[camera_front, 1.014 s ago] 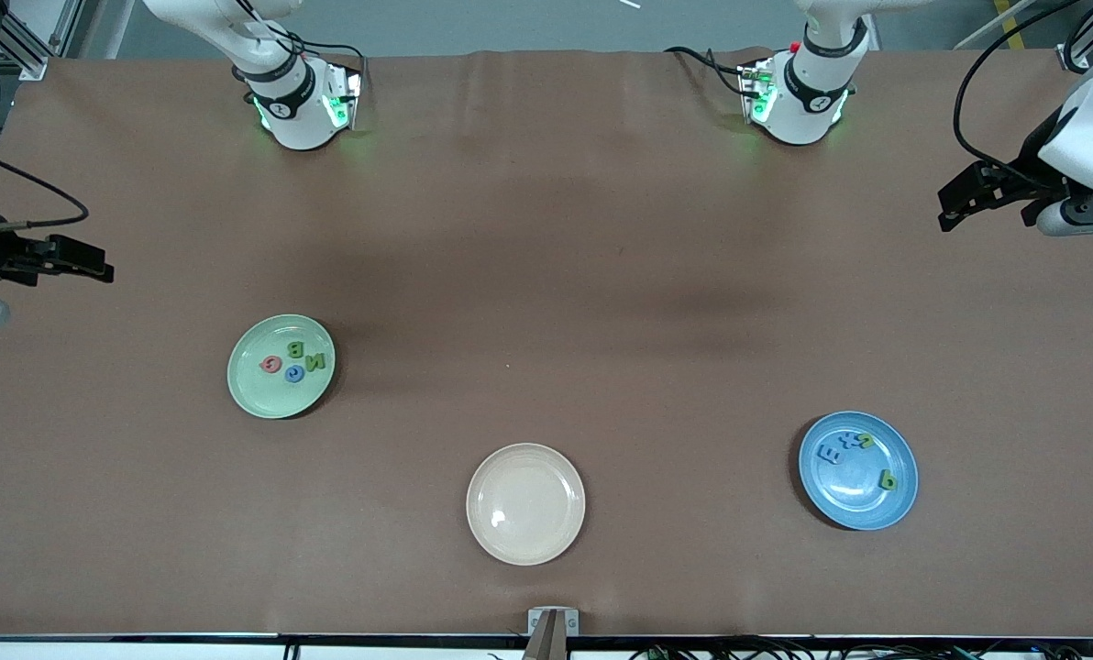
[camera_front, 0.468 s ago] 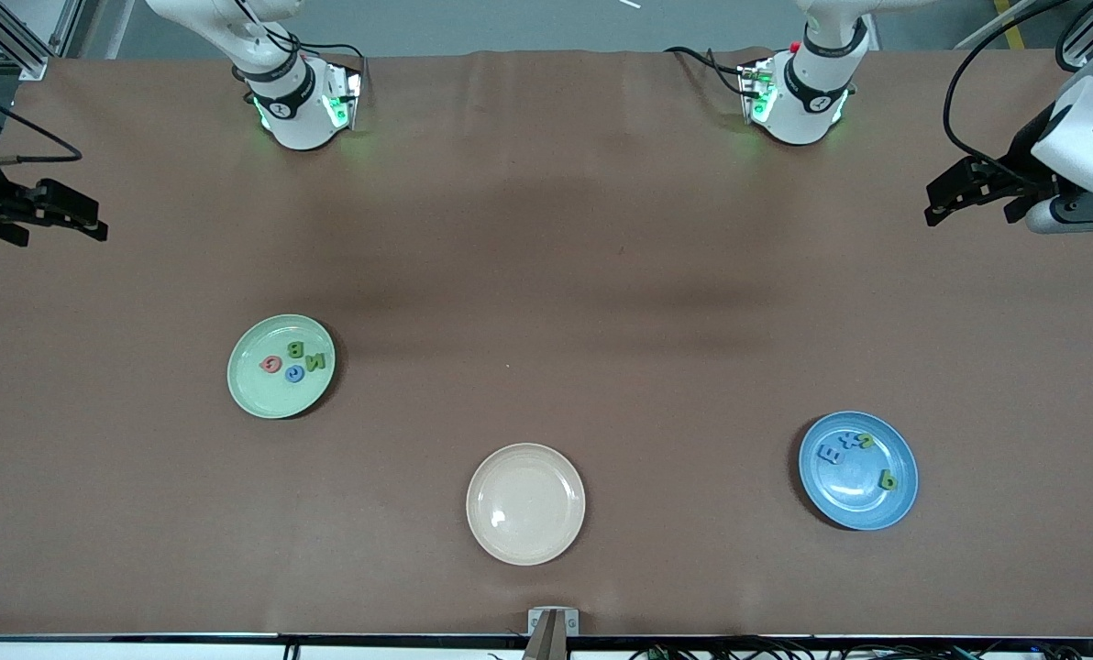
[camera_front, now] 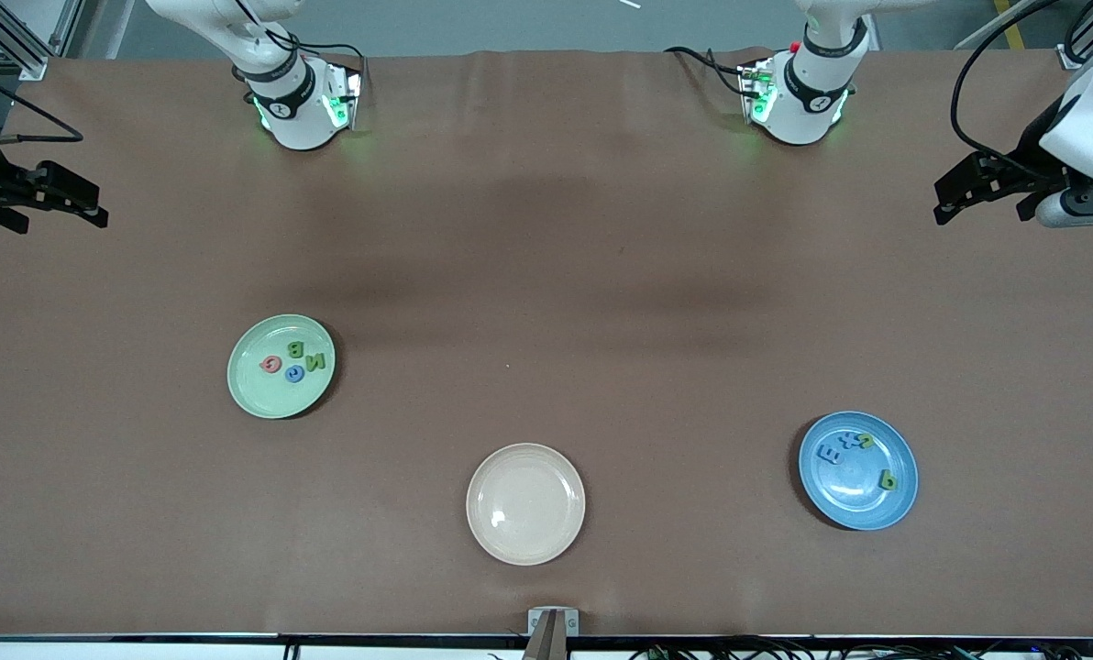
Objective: Sort upper and lower case letters into plates
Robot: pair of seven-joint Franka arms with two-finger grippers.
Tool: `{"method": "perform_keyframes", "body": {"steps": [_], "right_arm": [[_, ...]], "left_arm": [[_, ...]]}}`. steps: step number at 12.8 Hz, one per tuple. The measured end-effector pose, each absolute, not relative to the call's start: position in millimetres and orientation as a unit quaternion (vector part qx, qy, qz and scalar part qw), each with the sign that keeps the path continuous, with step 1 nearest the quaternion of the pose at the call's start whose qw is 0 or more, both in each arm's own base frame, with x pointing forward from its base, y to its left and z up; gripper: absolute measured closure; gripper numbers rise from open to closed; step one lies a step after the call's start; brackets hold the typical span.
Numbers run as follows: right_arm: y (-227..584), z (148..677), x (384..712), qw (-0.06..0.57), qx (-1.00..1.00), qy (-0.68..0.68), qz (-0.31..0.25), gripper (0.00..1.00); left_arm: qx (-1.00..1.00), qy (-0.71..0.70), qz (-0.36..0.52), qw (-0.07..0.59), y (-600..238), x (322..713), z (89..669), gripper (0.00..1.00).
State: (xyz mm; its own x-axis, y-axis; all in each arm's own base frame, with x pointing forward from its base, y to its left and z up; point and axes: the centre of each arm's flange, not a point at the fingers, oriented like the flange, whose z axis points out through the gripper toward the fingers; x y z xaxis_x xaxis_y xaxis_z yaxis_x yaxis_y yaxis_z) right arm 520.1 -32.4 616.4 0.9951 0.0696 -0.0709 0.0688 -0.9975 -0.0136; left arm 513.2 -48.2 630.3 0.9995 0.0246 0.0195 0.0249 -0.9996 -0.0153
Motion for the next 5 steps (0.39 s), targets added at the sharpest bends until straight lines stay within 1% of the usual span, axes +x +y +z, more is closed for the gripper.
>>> {"method": "perform_keyframes", "body": {"steps": [5], "right_arm": [[-31.9,616.7,520.5,0.005,-0.999,-0.035,0.034,0.0]], "left_arm": [[-1.0,-0.011,-0.015,0.008,-49.7,513.3,635.8,0.0]]}}
